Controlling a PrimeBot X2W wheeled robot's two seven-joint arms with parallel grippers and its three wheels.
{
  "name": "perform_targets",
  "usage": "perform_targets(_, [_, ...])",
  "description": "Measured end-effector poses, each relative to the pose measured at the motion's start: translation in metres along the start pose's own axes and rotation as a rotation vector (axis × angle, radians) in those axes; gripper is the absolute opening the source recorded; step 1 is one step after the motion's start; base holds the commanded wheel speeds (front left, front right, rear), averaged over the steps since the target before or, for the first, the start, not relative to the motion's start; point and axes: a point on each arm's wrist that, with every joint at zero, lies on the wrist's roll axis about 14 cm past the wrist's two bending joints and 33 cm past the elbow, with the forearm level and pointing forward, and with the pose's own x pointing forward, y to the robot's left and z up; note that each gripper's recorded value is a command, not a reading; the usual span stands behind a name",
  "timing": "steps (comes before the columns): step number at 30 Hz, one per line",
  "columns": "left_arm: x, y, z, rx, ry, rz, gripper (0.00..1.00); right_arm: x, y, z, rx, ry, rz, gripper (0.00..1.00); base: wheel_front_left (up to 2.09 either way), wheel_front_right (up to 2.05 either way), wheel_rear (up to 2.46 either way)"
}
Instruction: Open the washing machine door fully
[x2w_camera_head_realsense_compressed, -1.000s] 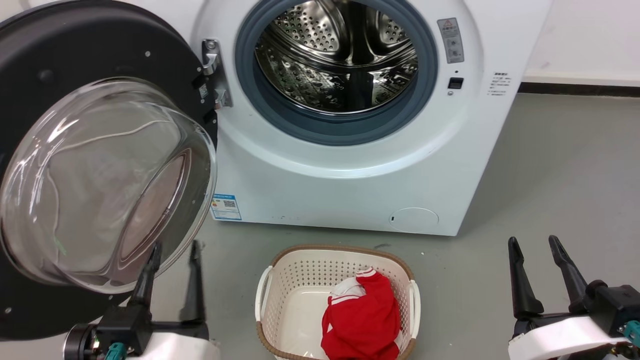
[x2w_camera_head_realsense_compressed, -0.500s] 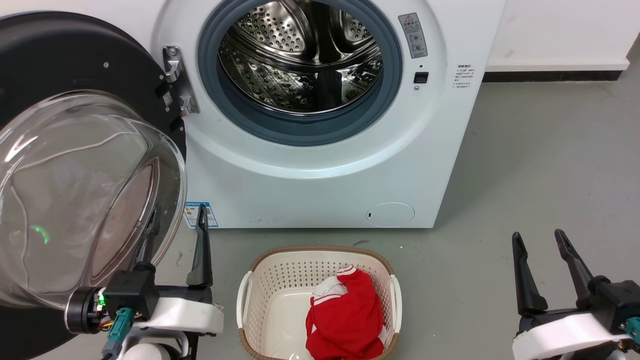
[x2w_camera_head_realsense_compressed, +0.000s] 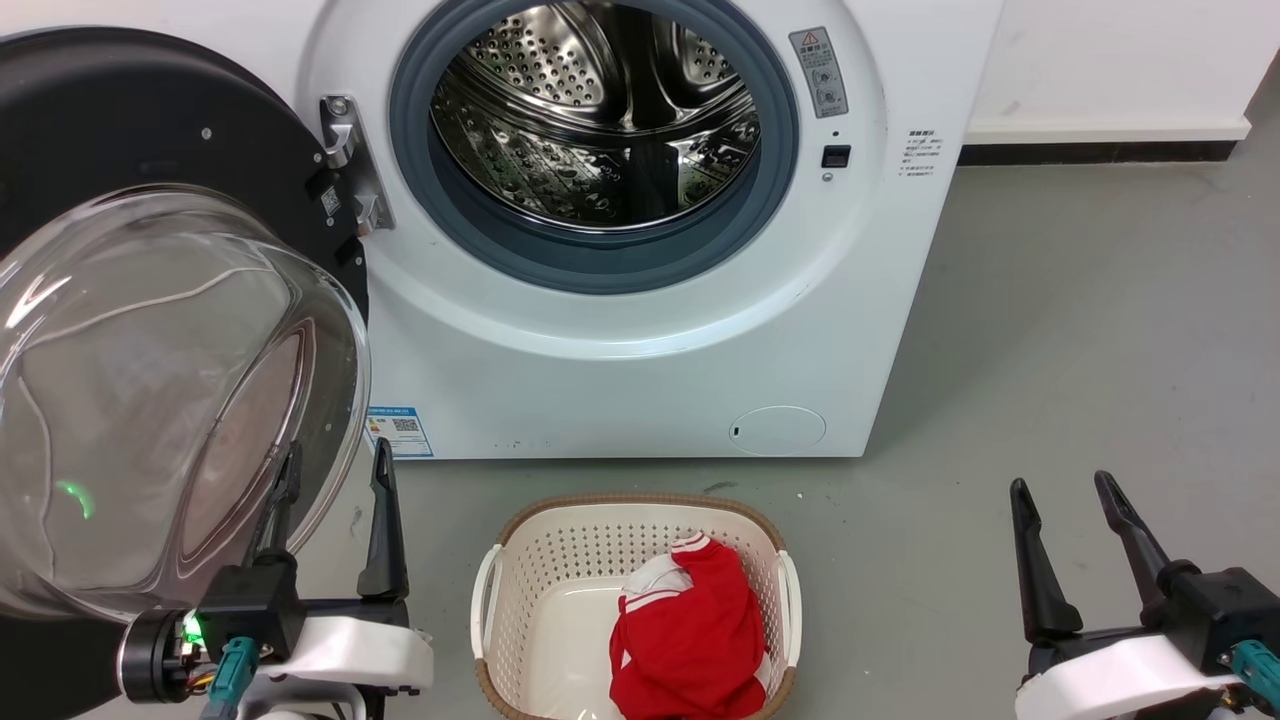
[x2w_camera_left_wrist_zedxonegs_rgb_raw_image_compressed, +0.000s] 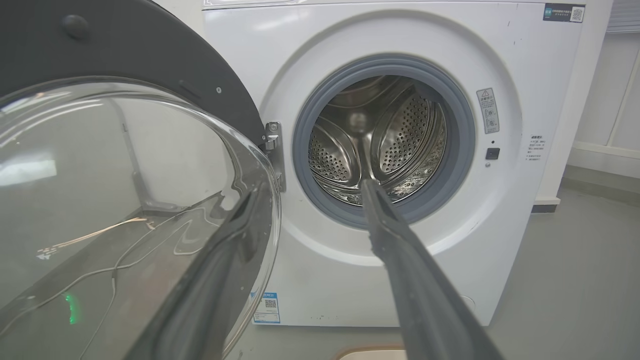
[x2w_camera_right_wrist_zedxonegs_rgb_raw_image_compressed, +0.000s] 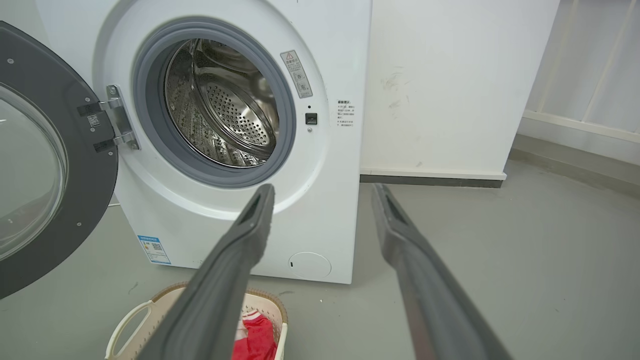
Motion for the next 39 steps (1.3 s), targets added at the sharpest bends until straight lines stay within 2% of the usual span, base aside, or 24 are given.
perform_targets(32, [-0.006, -0.009, -0.005, -0.011, 0.017, -0.043, 1.00, -0.002, 0.001, -0.005, 0.029, 0.002, -0.001, 1.00, 0.00, 0.00, 0.00])
perform_targets(33, [-0.007, -0.009, -0.008, -0.012, 0.027, -0.044, 0.00, -0.003, 0.001, -0.009, 0.030, 0.012, -0.002, 0.00, 0.00, 0.00, 0.00])
perform_targets(36, [-0.015, -0.007, -0.024, -0.018, 0.082, -0.038, 0.00, -0.009, 0.001, -0.022, 0.040, 0.057, -0.004, 0.00, 0.00, 0.00, 0.00])
perform_targets(39, [-0.016, -0.002, -0.031, -0.071, 0.118, -0.014, 0.00, -0.009, 0.000, -0.024, 0.101, 0.059, -0.012, 0.00, 0.00, 0.00, 0.00])
